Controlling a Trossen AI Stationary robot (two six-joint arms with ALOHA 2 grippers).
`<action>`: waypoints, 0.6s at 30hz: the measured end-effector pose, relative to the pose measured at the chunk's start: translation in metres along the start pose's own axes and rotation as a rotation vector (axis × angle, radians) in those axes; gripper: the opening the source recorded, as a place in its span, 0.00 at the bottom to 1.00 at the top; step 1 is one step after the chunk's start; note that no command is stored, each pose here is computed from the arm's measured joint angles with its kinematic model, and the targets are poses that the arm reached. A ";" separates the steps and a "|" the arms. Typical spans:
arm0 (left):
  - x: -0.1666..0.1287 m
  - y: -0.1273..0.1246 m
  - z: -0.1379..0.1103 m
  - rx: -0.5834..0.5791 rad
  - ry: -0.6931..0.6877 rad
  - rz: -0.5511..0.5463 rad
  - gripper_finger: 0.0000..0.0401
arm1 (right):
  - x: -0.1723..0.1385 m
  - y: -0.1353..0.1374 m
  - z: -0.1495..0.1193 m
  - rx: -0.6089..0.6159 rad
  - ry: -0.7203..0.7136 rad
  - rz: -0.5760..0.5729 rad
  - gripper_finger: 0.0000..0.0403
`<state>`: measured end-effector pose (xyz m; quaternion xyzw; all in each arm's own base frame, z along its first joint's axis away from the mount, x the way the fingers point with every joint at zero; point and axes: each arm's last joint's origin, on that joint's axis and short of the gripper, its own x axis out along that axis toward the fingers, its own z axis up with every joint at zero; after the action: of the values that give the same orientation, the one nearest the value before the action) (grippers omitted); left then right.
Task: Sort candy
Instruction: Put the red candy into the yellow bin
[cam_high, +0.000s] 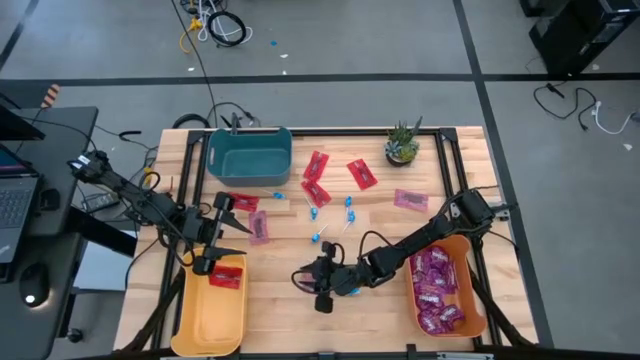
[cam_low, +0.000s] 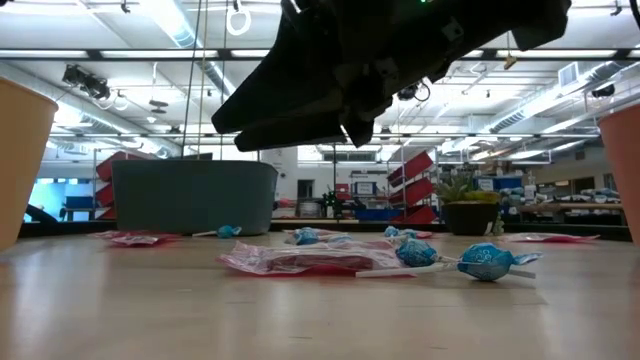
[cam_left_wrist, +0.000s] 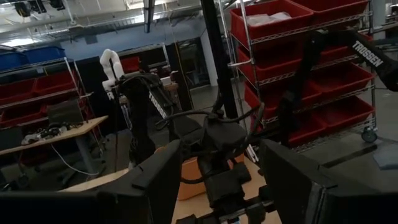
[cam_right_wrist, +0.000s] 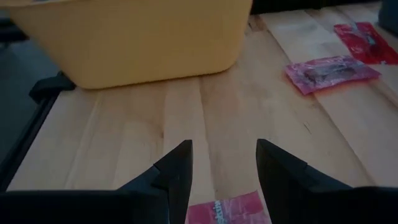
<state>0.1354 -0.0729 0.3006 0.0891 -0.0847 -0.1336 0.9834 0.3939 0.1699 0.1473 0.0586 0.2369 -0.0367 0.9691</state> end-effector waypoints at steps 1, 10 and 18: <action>0.000 0.000 0.000 -0.008 0.000 0.000 0.54 | -0.001 0.001 -0.001 -0.015 0.002 0.002 0.40; 0.000 0.000 0.000 -0.061 0.001 0.000 0.54 | -0.005 0.007 -0.011 -0.112 0.076 0.000 0.40; 0.001 -0.001 -0.002 -0.094 0.017 -0.003 0.54 | -0.011 0.016 -0.019 -0.151 0.113 0.011 0.40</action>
<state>0.1361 -0.0733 0.2990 0.0441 -0.0699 -0.1381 0.9870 0.3773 0.1886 0.1375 -0.0115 0.2930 -0.0100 0.9560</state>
